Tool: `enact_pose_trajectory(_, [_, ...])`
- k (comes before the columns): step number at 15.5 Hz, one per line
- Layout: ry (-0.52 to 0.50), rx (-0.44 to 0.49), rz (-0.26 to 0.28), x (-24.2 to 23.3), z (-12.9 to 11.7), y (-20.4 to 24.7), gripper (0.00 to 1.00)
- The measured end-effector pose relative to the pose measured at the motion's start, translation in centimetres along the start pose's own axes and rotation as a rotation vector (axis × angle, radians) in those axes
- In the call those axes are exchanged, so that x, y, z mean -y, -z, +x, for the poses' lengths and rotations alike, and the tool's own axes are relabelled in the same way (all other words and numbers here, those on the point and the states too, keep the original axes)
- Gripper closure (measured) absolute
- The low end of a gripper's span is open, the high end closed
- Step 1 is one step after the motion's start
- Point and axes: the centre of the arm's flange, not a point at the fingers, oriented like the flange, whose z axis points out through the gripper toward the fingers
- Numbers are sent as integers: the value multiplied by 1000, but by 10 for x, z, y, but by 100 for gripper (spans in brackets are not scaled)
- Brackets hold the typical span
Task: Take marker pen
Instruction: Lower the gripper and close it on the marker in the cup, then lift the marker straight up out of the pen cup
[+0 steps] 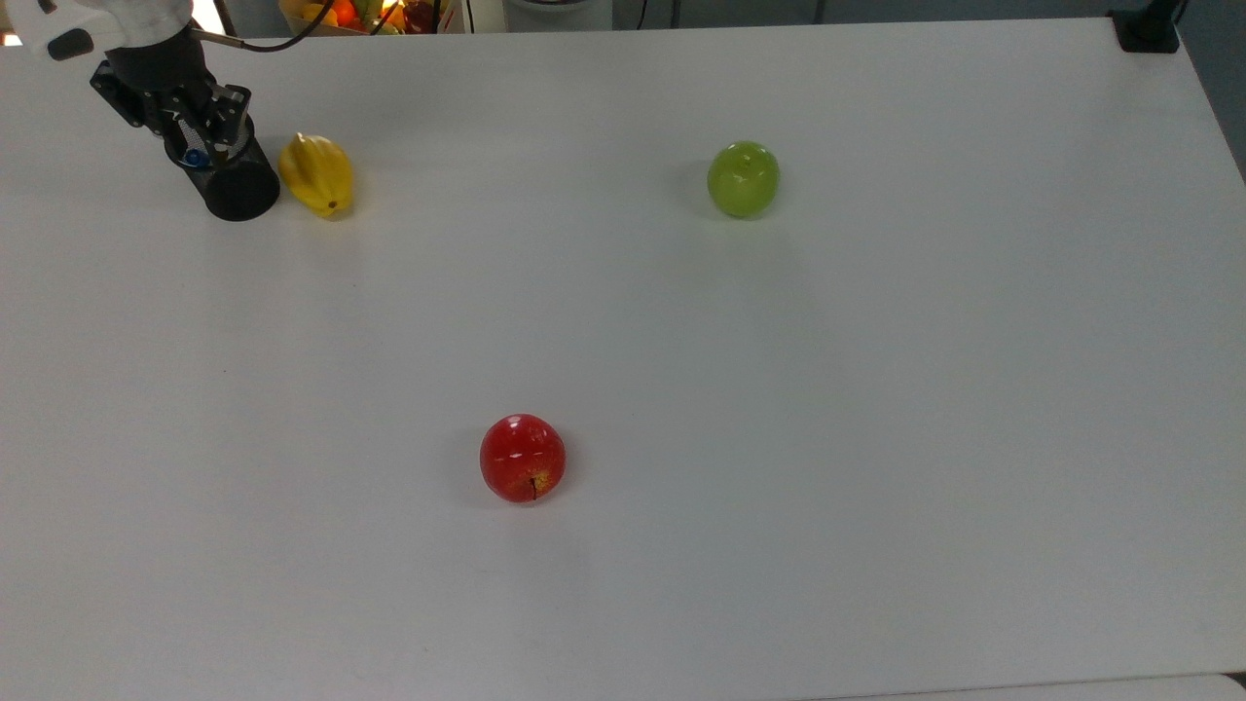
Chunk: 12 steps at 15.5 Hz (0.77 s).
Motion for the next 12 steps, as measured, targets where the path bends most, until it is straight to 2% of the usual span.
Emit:
enact_pose_trajectory(1, [5, 5, -9, -2, -1, -1, 60])
enact_pose_trajectory(2, [12, 9, -16, -5, -2, -2, 69])
enact_pose_trajectory(3, [20, 12, -19, -7, -3, -3, 73])
enact_pose_trajectory(4, [29, 13, -19, -9, -4, -3, 73])
enact_pose_trajectory(6, [36, 13, -21, -11, -4, -3, 84])
enact_pose_trajectory(12, [46, 12, -22, -12, -4, -3, 84])
